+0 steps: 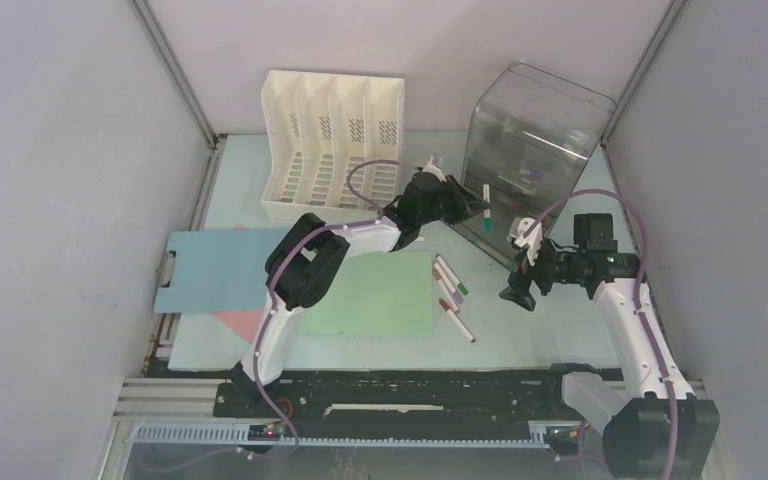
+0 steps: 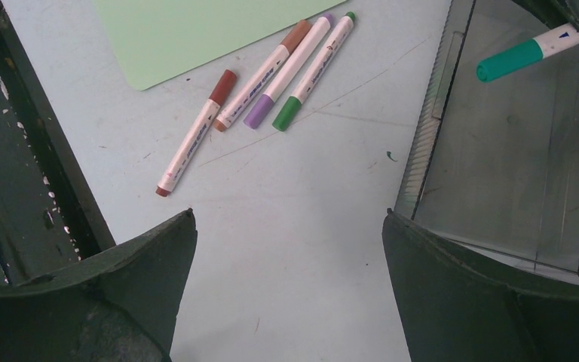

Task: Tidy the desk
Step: Place the stationery in the drawer.

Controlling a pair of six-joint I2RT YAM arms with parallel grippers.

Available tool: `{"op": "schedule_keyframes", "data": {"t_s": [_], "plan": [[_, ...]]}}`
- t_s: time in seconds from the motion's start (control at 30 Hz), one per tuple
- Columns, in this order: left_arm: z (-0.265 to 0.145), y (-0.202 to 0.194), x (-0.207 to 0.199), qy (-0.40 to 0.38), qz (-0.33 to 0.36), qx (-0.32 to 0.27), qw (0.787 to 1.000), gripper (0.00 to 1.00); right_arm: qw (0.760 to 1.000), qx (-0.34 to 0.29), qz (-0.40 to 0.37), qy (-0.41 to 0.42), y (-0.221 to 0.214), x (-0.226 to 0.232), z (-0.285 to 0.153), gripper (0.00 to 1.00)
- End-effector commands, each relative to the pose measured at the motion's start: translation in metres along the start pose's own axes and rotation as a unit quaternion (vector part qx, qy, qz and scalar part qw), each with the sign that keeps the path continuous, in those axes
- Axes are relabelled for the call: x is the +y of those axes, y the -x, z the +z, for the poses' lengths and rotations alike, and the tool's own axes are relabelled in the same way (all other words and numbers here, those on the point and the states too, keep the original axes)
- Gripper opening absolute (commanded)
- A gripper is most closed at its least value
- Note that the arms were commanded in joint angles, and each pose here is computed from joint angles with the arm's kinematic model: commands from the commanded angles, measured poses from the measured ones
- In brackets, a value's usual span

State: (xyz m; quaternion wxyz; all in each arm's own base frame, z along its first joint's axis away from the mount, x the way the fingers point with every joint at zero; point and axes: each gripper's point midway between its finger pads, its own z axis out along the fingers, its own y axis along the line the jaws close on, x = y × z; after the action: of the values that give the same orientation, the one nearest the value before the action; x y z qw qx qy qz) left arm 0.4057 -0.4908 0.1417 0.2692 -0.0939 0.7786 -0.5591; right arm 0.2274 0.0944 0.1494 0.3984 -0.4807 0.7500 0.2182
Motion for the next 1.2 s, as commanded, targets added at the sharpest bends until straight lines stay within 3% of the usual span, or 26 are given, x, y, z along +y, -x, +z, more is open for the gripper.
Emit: {"op": "schedule_keyframes", "data": {"t_s": [0.0, 0.27, 0.4, 0.73, 0.93, 1.17], "plan": [[0.01, 0.015, -0.027, -0.044, -0.037, -0.026, 0.998, 0.2, 1.0, -0.005, -0.006, 0.002, 0.001, 0.0, 0.0, 1.0], [0.019, 0.013, -0.025, -0.046, -0.055, -0.017, 0.997, 0.45, 1.0, -0.006, -0.003, 0.002, 0.0, 0.0, -0.001, 1.0], [0.013, 0.015, -0.033, -0.045, -0.031, -0.015, 0.998, 0.49, 1.0, -0.009, -0.001, 0.002, 0.0, 0.0, -0.003, 1.0], [-0.055, 0.042, -0.087, -0.012, 0.151, -0.051, 0.987, 0.52, 1.0, -0.018, 0.006, 0.016, 0.002, 0.005, -0.001, 1.0], [-0.124, 0.062, -0.096, 0.046, 0.302, -0.093, 0.948, 0.59, 0.999, -0.011, 0.007, 0.038, 0.002, 0.012, 0.011, 1.0], [-0.234, 0.101, -0.076, 0.166, 0.455, -0.173, 0.858, 0.91, 0.997, 0.021, -0.02, 0.078, 0.006, 0.036, 0.042, 1.0]]}}
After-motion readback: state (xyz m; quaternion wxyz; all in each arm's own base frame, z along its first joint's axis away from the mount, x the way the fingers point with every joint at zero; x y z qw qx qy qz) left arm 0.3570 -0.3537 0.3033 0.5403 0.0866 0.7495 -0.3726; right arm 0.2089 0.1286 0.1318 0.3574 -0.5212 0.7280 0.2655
